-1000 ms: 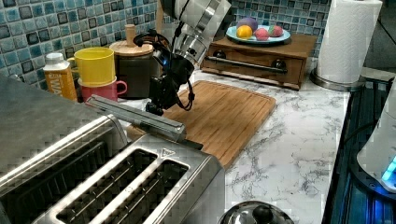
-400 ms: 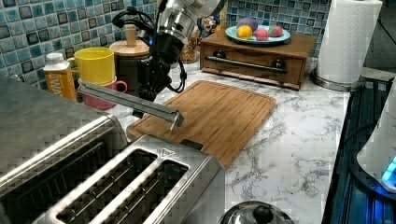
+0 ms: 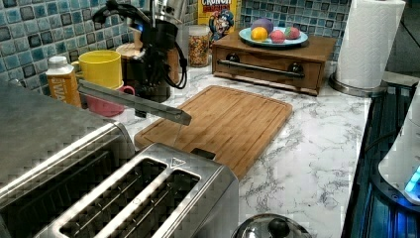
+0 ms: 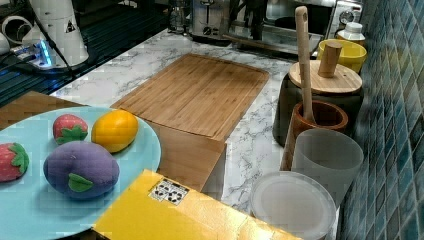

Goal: Close the oven.

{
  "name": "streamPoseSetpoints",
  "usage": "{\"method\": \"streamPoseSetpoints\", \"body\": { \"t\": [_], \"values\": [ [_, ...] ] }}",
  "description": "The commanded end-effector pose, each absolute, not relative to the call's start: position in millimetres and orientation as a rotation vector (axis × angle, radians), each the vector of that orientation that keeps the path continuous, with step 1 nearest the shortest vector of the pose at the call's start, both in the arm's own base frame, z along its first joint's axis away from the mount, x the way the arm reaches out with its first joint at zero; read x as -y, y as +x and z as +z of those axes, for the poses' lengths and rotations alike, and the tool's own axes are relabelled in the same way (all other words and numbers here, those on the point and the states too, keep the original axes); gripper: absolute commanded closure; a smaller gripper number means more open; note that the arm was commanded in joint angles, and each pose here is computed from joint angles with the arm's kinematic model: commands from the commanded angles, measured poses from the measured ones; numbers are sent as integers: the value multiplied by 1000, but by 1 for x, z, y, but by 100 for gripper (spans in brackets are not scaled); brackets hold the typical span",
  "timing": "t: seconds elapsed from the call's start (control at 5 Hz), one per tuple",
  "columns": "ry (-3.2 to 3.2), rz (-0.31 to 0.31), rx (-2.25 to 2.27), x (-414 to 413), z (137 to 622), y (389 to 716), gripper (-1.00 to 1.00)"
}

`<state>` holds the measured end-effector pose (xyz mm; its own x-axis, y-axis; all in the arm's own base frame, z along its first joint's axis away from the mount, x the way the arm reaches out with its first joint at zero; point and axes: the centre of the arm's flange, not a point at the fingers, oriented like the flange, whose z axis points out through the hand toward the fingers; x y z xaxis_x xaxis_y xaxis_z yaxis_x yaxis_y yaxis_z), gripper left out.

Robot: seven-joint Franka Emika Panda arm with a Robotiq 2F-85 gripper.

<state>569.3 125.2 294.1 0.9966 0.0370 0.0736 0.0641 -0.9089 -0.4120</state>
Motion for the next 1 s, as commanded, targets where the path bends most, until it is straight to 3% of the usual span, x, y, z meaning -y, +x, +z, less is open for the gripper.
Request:
{"method": "streamPoseSetpoints", "body": {
  "t": [0.2,0.6,1.0],
  "values": [
    [-2688,-602,447,-328,486,527,100],
    [-2976,-719,326,-387,499,517,100],
    [-3093,-883,-120,-399,509,534,100]
  ]
}}
